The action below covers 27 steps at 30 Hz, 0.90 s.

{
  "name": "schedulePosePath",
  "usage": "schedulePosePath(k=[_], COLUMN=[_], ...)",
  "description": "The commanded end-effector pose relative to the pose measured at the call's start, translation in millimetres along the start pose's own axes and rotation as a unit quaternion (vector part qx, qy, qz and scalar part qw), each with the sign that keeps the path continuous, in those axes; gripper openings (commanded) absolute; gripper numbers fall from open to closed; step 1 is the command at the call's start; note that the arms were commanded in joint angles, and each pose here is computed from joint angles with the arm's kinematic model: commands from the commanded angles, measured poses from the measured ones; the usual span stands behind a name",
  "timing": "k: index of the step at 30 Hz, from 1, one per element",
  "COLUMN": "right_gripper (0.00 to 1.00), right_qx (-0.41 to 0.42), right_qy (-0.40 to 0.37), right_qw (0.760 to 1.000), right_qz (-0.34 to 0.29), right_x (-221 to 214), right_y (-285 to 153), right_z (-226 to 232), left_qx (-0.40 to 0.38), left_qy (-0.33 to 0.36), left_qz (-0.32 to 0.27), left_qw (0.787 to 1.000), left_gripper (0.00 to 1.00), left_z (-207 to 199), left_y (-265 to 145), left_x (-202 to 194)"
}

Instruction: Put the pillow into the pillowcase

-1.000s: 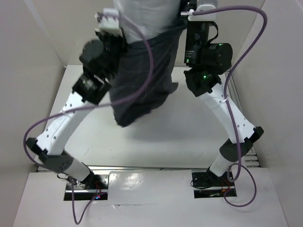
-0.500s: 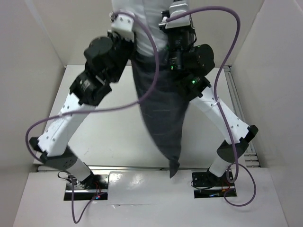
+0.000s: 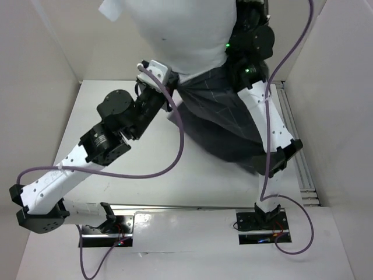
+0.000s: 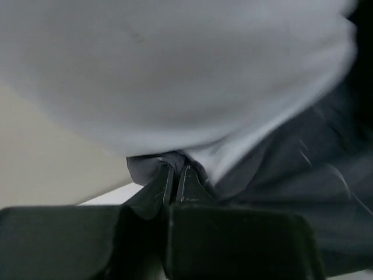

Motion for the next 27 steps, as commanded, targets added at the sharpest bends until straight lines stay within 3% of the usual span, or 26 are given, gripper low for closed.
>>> schedulePosePath(k=[1, 3, 4, 6, 7, 9, 10, 11, 12, 13, 14, 15, 17, 19, 20, 21, 22, 24, 26, 27], right_gripper=[0.00, 0.00, 0.00, 0.00, 0.00, 0.00, 0.00, 0.00, 0.00, 0.00, 0.00, 0.00, 0.00, 0.00, 0.00, 0.00, 0.00, 0.00, 0.00, 0.00], right_qx=[-0.035, 0.064, 0.154, 0.232, 0.297, 0.299, 0.273, 0.227, 0.201, 0.163, 0.103, 0.097, 0.028, 0.016, 0.057, 0.057, 0.097, 0.172, 0.228, 0.221], right_qy=[0.025, 0.080, 0.083, 0.131, 0.165, 0.199, 0.185, 0.178, 0.159, 0.137, 0.127, 0.092, 0.055, 0.045, 0.037, 0.069, 0.115, 0.144, 0.161, 0.173], right_qw=[0.999, 0.994, 0.984, 0.962, 0.935, 0.926, 0.938, 0.952, 0.963, 0.976, 0.985, 0.991, 0.998, 0.999, 0.998, 0.996, 0.988, 0.973, 0.958, 0.955], right_qz=[-0.007, -0.037, -0.036, -0.064, -0.097, -0.119, -0.109, -0.101, -0.084, -0.053, -0.046, -0.020, 0.006, 0.007, 0.002, -0.023, -0.048, -0.051, -0.073, -0.092], right_x=[36.6, 45.9, 43.3, 63.3, 73.9, 86.9, 82.5, 77.3, 67.6, 54.2, 52.0, 29.1, 13.2, 10.7, 5.4, 23.1, 32.4, 37.5, 32.2, 37.1], right_y=[-31.2, -59.6, -95.6, -130.3, -157.6, -156.7, -147.4, -123.7, -108.3, -91.5, -60.4, -50.4, -27.6, -28.8, -46.1, -51.5, -57.5, -76.3, -98.4, -101.5], right_z=[-48.3, -12.3, 31.5, 19.9, 37.1, 16.7, 14.3, 14.2, 17.1, 16.1, -12.2, 20.0, -0.6, -4.6, 20.6, -9.6, -5.0, -11.1, 2.6, -7.4], left_qx=[0.166, 0.207, 0.213, 0.277, 0.321, 0.314, 0.317, 0.258, 0.224, 0.146, 0.072, 0.005, -0.073, -0.004, 0.085, 0.140, 0.144, 0.170, 0.167, 0.188], left_qy=[-0.017, -0.037, -0.039, -0.019, -0.019, 0.002, 0.041, 0.024, 0.027, 0.035, 0.002, -0.040, -0.052, -0.008, -0.025, -0.015, -0.027, -0.015, -0.039, -0.033], left_qz=[-0.178, -0.191, -0.186, -0.184, -0.195, -0.145, -0.084, -0.106, -0.121, -0.138, -0.149, -0.167, -0.134, -0.156, -0.187, -0.188, -0.191, -0.142, -0.144, -0.140], left_qw=[0.970, 0.959, 0.958, 0.943, 0.927, 0.938, 0.944, 0.960, 0.967, 0.979, 0.986, 0.985, 0.987, 0.988, 0.978, 0.972, 0.971, 0.975, 0.975, 0.972], left_gripper=[0.00, 0.00, 0.00, 0.00, 0.00, 0.00, 0.00, 0.00, 0.00, 0.00, 0.00, 0.00, 0.00, 0.00, 0.00, 0.00, 0.00, 0.00, 0.00, 0.00], left_z=[69.4, 91.0, 101.6, 148.4, 161.0, 138.6, 126.2, 79.4, 58.8, 30.5, 8.6, -0.4, -17.3, -5.0, 16.8, 38.9, 38.7, 66.4, 73.6, 85.9], left_y=[1.6, 32.0, 43.5, 58.6, 67.9, 71.1, 84.9, 45.5, 27.7, 27.1, 2.8, -34.5, -45.2, -28.7, -23.3, -8.5, 14.4, 40.3, 60.2, 66.1], left_x=[101.8, 132.7, 136.8, 140.7, 142.5, 123.5, 78.2, 98.6, 94.9, 56.0, 60.5, 84.0, 78.2, 74.6, 88.9, 88.9, 95.6, 82.9, 82.9, 77.2])
Point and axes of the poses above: each gripper's point midway between its finger pads, its own y axis out along the fingers, its own z axis along the line the jaws close on, x = y × z, the point moved 4 cm from there along -y, back along the fingers, and after that the axes turned 14 degrees about -y, right-handed, at the moved point
